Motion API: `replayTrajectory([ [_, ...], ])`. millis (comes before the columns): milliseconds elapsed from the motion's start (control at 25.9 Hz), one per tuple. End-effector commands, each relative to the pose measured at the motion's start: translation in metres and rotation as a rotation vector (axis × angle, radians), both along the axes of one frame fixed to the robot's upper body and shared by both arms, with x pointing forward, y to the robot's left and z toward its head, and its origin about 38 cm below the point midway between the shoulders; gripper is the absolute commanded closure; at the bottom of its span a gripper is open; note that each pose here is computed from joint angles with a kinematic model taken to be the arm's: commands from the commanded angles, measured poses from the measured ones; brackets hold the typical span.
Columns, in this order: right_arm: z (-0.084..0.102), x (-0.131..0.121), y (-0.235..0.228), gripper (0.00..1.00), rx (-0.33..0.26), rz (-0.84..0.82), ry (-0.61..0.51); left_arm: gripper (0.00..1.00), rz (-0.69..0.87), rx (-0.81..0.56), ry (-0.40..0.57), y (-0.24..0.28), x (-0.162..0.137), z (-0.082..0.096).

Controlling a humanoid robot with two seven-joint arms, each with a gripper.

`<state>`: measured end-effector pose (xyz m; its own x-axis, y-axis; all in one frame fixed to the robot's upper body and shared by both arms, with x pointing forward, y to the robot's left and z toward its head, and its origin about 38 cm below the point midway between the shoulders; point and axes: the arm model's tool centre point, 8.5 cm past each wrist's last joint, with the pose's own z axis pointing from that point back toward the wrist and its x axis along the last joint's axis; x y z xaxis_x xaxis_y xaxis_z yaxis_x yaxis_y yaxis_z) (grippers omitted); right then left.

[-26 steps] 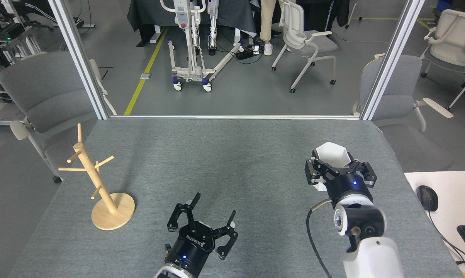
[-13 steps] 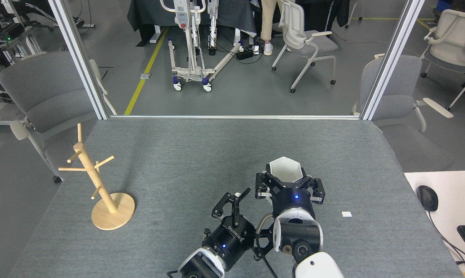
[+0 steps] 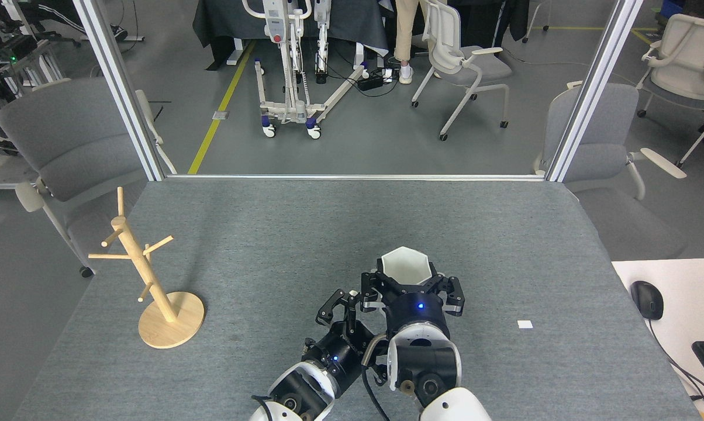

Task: Hang cup on storage rack
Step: 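Lift the cup and carry it toward the left gripper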

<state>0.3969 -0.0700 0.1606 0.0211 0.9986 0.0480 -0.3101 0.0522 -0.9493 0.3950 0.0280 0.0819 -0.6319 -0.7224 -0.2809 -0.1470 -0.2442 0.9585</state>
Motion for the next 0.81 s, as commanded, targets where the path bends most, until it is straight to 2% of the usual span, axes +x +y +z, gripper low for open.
replayTrajectory([
  [0, -0.003, 0.000, 0.008, 0.83, 0.006, 0.008, 0.013, 0.01, 0.004, -0.003, 0.010, 0.002, 0.002, -0.001],
  [271, -0.016, -0.005, 0.026, 0.83, -0.015, 0.048, 0.049, 0.01, -0.008, 0.067, 0.107, -0.002, 0.004, -0.006],
  [348, -0.017, -0.006, 0.029, 0.83, -0.009, 0.050, 0.056, 0.01, 0.002, 0.053, 0.146, -0.004, 0.008, -0.009],
  [464, -0.018, -0.010, 0.038, 0.83, 0.001, 0.060, 0.059, 0.02, 0.019, 0.000, 0.162, -0.003, 0.015, -0.003],
  [503, -0.018, -0.010, 0.039, 0.83, 0.001, 0.060, 0.061, 0.06, 0.025, -0.004, 0.165, -0.003, 0.015, -0.003],
  [580, -0.022, -0.011, 0.043, 0.83, -0.005, 0.062, 0.071, 0.23, 0.028, 0.014, 0.176, -0.001, 0.015, -0.005],
  [619, -0.024, -0.012, 0.045, 0.83, -0.007, 0.064, 0.077, 0.39, 0.026, 0.029, 0.192, 0.000, 0.014, -0.008],
  [696, -0.029, -0.013, 0.047, 0.83, -0.005, 0.060, 0.091, 1.00, 0.026, 0.067, 0.230, 0.002, 0.012, -0.012],
  [773, -0.031, -0.014, 0.048, 0.83, -0.006, 0.061, 0.098, 1.00, 0.011, 0.074, 0.245, 0.000, 0.010, -0.015],
])
